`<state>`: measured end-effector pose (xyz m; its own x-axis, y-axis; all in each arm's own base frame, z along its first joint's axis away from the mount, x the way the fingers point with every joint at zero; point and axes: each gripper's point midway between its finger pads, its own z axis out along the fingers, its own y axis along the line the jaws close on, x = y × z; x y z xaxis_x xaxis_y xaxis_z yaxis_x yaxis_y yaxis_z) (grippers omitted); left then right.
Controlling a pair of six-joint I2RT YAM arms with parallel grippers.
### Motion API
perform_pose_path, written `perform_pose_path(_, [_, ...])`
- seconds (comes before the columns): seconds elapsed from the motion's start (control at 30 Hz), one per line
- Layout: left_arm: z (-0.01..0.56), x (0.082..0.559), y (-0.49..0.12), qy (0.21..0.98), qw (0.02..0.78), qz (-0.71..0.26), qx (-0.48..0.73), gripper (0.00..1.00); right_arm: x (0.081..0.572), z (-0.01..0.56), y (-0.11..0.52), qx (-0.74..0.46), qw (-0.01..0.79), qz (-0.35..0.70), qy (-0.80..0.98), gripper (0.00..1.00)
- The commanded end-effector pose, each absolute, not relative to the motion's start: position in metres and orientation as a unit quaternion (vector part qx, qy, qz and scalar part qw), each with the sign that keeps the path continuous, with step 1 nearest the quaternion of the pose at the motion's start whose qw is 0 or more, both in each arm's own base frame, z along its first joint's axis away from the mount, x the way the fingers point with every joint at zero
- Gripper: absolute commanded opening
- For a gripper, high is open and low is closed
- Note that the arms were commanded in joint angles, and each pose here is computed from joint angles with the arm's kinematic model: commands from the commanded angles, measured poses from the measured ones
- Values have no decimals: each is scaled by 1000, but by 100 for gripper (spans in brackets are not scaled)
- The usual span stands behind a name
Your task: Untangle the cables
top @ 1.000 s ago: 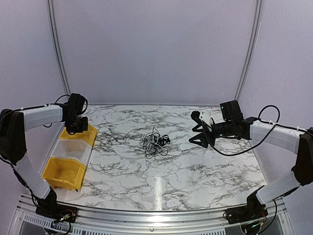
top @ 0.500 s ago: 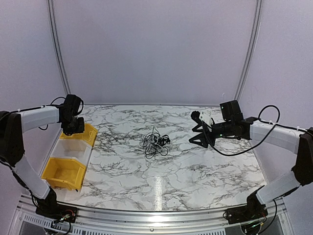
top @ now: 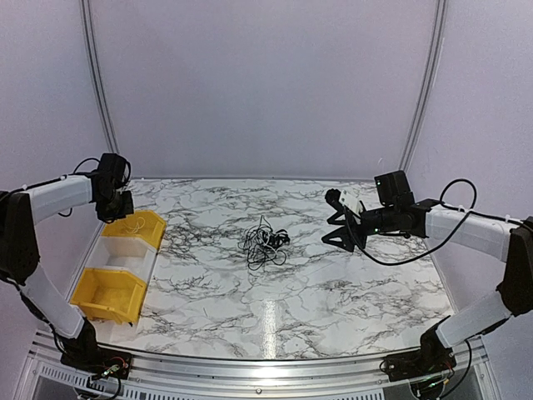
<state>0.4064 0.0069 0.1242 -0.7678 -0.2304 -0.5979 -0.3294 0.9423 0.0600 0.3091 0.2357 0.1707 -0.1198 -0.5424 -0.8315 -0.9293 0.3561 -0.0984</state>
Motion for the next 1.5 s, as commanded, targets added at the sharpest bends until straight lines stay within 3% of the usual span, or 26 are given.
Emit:
perform_pose_path(0.0, [131,398,27,931,311,112,-155,0,311,180,237,-525,423,233,701,65])
perform_pose_path(0.27, [101,404,3,949,279,57,-133,0,310,181,237,-527,425,232,698,65])
perform_pose_path(0.3, [101,404,-2,951,277,48,-129,4,310,182,237,-526,426,232,699,65])
perform_pose_path(0.4, [115,405,-8,946,295,41,-126,30,310,183,237,-526,427,231,698,65])
perform_pose_path(0.57, [175,402,-18,920,371,39,-119,45,311,179,238,-525,423,234,700,65])
perform_pose_path(0.8, [197,390,-129,912,406,-33,49,49,327,175,246,-508,424,217,718,64])
perform_pose_path(1.0, [187,360,-227,889,406,-172,123,50,339,168,284,-531,406,183,721,54])
perform_pose_path(1.2, [163,366,-280,876,391,-232,161,51,353,154,322,-535,360,221,731,47])
perform_pose_path(1.47, [143,374,-316,876,373,-264,155,55,404,164,363,-506,380,243,735,50])
